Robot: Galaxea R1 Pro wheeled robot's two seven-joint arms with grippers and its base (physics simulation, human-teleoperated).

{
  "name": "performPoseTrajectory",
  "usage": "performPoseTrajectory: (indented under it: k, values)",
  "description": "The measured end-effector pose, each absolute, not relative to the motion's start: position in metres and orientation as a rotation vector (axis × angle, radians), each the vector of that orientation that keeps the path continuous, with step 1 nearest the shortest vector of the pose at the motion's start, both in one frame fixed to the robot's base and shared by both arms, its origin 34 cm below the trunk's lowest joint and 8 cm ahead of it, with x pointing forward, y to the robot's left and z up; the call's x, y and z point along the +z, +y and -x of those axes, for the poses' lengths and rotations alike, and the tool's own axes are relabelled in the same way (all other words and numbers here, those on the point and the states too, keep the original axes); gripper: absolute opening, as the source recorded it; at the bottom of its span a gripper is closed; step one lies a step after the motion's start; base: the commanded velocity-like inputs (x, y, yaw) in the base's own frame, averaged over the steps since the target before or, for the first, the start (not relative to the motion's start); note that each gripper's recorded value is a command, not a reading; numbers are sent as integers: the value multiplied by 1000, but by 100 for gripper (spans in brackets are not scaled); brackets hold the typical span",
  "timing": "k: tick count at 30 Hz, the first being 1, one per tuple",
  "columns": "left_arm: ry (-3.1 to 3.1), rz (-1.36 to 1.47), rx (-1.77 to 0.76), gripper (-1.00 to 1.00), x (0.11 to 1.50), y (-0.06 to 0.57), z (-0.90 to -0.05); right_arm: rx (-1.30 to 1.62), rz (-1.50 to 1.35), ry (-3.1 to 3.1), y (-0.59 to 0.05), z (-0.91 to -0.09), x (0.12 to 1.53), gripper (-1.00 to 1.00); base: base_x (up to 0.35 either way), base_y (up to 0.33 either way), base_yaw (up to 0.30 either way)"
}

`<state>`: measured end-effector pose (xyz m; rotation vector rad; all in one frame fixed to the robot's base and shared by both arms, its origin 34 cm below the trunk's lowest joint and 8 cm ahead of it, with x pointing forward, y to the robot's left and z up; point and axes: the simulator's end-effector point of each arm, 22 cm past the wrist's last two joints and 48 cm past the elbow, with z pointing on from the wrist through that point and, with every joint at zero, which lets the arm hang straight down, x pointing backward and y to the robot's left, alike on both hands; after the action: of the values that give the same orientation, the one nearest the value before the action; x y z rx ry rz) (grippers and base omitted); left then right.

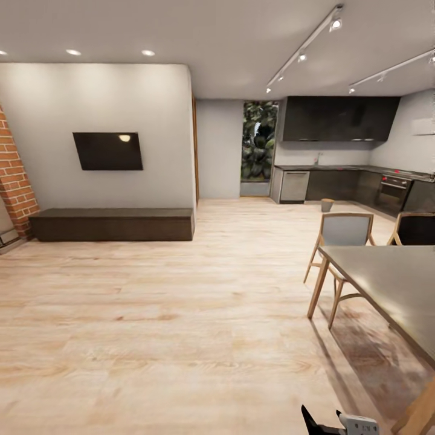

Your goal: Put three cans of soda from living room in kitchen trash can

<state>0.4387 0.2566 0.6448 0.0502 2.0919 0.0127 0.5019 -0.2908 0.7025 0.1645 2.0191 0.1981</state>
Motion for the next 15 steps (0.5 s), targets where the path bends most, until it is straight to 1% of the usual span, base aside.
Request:
performPoseTrajectory:
  k: [15]
  values:
    - [2111, -53, 7, 100, 639, 256, -435, 199, -166, 2040, -290, -499, 695, 100, 319, 162, -147]
